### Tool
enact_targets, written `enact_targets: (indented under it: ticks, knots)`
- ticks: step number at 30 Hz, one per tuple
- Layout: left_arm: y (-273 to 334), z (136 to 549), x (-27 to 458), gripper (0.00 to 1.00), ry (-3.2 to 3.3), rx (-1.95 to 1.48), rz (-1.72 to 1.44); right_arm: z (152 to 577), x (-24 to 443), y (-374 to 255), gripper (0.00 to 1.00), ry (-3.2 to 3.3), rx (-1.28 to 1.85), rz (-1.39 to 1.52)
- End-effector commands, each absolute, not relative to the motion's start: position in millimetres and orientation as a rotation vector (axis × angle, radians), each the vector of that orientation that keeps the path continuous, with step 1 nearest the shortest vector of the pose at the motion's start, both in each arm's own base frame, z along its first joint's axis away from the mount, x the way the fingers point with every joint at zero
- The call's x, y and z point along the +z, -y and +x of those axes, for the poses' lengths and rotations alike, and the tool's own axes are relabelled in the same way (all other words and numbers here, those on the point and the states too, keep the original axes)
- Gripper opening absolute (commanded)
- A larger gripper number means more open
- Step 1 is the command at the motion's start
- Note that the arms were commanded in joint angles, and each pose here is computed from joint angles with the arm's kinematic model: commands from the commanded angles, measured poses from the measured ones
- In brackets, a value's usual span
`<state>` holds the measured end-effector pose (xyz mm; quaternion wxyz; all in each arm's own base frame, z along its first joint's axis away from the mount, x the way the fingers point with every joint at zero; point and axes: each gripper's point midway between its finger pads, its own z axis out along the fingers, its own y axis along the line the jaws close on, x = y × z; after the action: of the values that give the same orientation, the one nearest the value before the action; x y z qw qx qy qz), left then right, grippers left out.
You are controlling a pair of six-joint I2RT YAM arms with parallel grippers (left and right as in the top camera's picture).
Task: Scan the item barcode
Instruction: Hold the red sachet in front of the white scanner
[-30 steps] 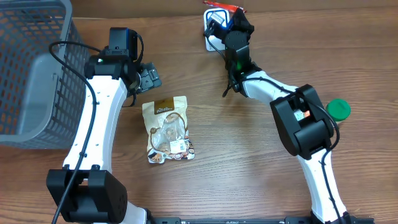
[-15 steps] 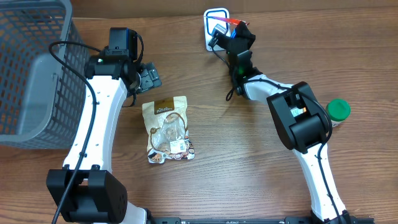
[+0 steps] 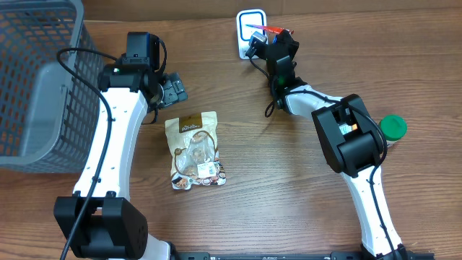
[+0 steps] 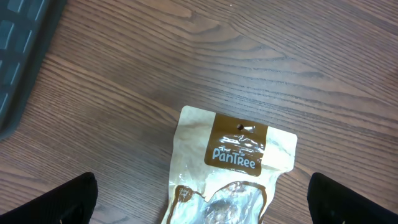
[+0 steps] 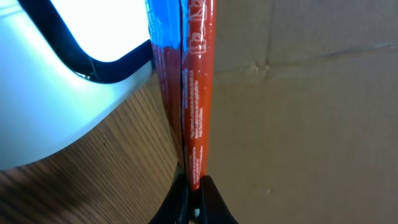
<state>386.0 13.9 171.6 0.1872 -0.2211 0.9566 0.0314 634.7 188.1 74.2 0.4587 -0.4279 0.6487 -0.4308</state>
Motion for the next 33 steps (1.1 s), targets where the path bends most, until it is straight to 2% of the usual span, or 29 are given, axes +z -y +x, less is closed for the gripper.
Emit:
enact_targets:
  ticks: [1,23,26,33]
  knots:
    - [-15.5,387.0,176.5,0.99,-2.685,0.106,-0.592,637.8,78.4,-189.1,0.04,-1.596,-1.076,-1.03]
    - [-15.5,387.0,176.5,1.0,-2.685,0.106,-0.592,632.7,66.9,-180.4,0.04,-1.653,-1.124,-1.058]
    - [-15.5,387.0,176.5,1.0,-2.685,0.106,-0.592,633.4,92.9,-182.3,0.04,-1.608,-1.146,-0.912]
    - [-15.5,387.0,176.5,1.0,-2.685,0.106,-0.592,614.7,198.2,-209.0,0.04,-1.371,-1.054,-0.515]
